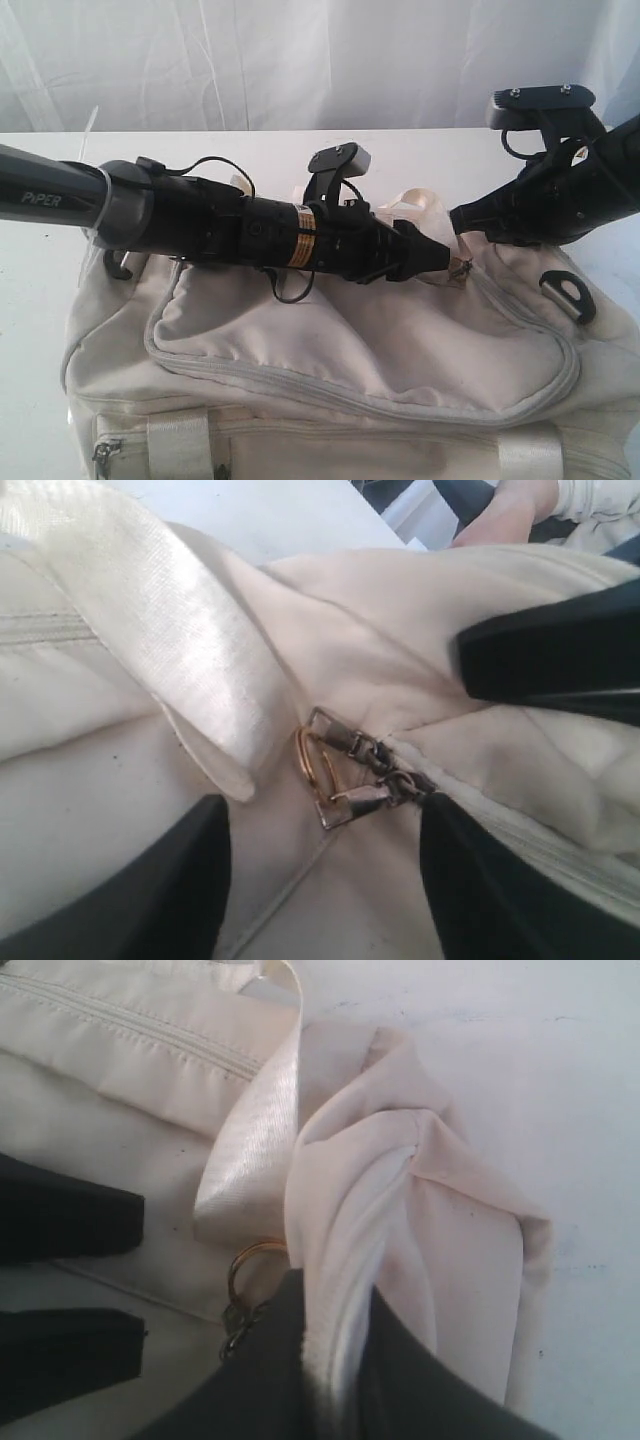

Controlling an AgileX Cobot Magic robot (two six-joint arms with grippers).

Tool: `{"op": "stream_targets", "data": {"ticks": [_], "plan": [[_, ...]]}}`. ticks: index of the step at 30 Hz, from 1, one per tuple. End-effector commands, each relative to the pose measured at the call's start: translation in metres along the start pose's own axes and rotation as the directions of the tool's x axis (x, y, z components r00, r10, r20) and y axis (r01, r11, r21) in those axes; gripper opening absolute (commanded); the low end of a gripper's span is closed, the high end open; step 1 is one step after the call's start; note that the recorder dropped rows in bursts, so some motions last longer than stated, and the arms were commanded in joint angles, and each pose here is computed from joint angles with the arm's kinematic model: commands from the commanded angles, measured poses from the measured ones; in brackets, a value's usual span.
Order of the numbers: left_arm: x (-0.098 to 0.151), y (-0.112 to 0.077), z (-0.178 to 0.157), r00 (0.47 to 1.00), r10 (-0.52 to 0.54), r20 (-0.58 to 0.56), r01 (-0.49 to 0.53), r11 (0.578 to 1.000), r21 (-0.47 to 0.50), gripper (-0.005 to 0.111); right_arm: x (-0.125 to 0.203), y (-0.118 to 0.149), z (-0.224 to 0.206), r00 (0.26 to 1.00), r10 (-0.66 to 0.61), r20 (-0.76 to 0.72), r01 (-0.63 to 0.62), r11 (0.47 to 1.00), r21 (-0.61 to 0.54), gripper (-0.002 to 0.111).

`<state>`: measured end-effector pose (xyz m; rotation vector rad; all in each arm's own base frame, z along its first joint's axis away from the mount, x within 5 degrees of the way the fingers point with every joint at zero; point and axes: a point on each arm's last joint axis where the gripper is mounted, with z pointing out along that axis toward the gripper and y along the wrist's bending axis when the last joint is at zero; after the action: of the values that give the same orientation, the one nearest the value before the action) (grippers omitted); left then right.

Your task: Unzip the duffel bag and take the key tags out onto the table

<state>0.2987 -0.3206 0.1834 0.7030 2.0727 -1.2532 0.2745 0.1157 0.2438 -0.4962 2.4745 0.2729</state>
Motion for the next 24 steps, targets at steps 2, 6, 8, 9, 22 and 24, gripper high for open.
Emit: {"op": "stream_targets", "data": {"ticks": [2,6,8,9,22,24], "plan": [[0.005,0.002,0.006,1.000,-0.029,-0.007,0.029,0.999,0.025,0.060,-0.001,-0.001,-0.003,1.000,0.000,0.024,0.000,1.000,0.006,0.000],[0.009,0.005,0.009,0.999,-0.045,-0.012,0.045,0.999,0.029,0.058,-0.002,-0.001,-0.003,1.000,0.000,0.031,0.000,1.000,0.007,0.000],[0.008,0.004,0.009,0.999,-0.049,-0.010,0.049,0.998,0.039,0.053,-0.002,-0.001,-0.003,1.000,0.000,0.031,0.000,1.000,0.007,0.000],[0.008,0.003,0.009,0.998,-0.055,-0.003,0.055,0.997,0.053,0.050,-0.002,-0.001,-0.003,1.000,0.000,0.031,0.000,1.000,0.007,0.000],[0.011,-0.003,0.016,0.998,-0.063,0.013,0.063,0.998,0.001,0.042,-0.003,-0.002,-0.003,0.999,0.002,0.041,-0.002,1.000,0.008,0.000],[0.010,-0.003,0.017,0.997,-0.070,0.021,0.070,0.998,0.004,0.042,-0.003,-0.002,-0.003,0.999,0.002,0.041,-0.002,1.000,0.008,0.000]]}}
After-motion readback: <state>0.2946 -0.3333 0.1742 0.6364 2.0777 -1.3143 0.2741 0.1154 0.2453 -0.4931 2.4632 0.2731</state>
